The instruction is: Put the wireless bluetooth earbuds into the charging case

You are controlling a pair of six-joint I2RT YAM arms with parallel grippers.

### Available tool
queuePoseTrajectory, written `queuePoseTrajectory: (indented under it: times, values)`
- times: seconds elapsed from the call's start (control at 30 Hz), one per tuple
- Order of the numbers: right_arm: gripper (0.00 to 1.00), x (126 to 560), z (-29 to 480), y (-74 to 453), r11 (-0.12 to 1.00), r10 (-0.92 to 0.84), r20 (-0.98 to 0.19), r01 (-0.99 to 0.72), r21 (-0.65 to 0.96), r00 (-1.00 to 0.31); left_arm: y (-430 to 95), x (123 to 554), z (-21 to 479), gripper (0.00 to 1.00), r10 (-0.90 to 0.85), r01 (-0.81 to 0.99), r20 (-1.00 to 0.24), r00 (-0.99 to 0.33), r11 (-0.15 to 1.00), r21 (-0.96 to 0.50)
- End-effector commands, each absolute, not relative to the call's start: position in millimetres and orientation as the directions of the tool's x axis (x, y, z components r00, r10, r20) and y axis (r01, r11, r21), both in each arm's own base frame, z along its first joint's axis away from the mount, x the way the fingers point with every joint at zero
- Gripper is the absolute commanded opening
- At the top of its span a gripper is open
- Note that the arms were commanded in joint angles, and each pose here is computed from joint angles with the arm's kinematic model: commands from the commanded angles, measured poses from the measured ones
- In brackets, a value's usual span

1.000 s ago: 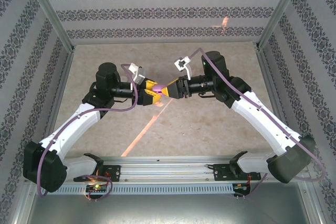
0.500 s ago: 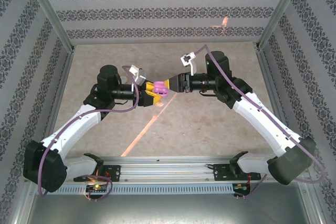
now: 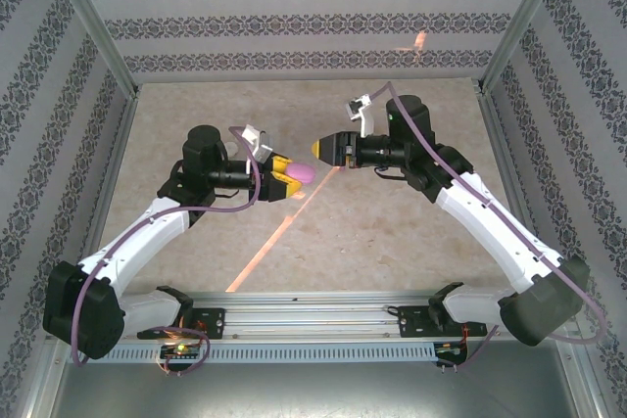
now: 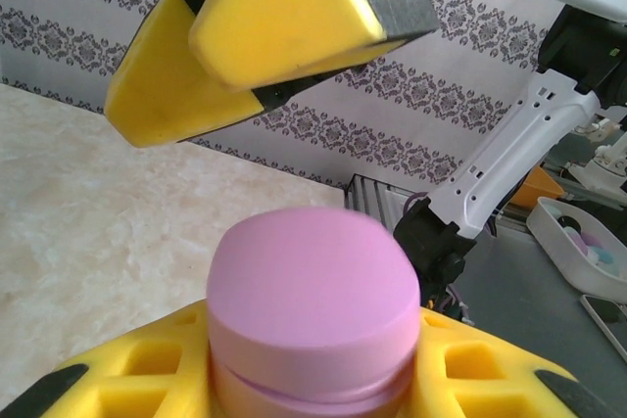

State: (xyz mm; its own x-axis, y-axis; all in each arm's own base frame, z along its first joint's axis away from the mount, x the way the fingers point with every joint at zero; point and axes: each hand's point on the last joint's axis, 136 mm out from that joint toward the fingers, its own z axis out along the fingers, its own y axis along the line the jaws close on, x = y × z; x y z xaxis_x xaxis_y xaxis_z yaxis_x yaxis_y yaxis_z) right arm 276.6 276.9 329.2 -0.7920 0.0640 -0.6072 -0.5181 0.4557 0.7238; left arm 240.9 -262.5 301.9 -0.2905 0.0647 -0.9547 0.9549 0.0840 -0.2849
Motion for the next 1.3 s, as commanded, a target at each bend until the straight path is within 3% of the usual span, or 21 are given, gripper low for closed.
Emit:
queuePoseTrajectory:
  times: [0.0,0.23,0.47,0.8,1.27]
  values:
    - [0.58,274.4,341.7,269.3,0.465,0.098,-0.611,-0.507,0.726,-0.786,-261.7,238.5,311.9,0.17,0.034,0.973,-0.975,-0.219,0.077,-0.216]
    - [0.59,262.4,340.4,276.6,0.442,0.027,-0.627,-0.553,0.706,-0.779,-261.4,244.3,308.2,0.17,0.010,0.964,-0.968,-0.252,0.085,-0.250]
    - [0.67,233.4,324.6,291.5,0.418,-0.163,-0.759,-0.741,0.525,-0.630,-262.1,242.5,315.7,0.16,-0.002,0.962,-0.963,-0.268,0.055,-0.268]
    - [0.75,228.0,323.6,299.9,0.397,-0.239,-0.822,-0.824,0.404,-0.517,-262.4,238.8,319.9,0.15,-0.003,0.958,-0.958,-0.285,0.031,-0.285]
    - [0.59,248.3,329.6,298.4,0.452,-0.236,-0.840,-0.821,0.349,-0.488,-261.9,234.5,326.3,0.14,-0.007,0.959,-0.959,-0.284,0.008,-0.284]
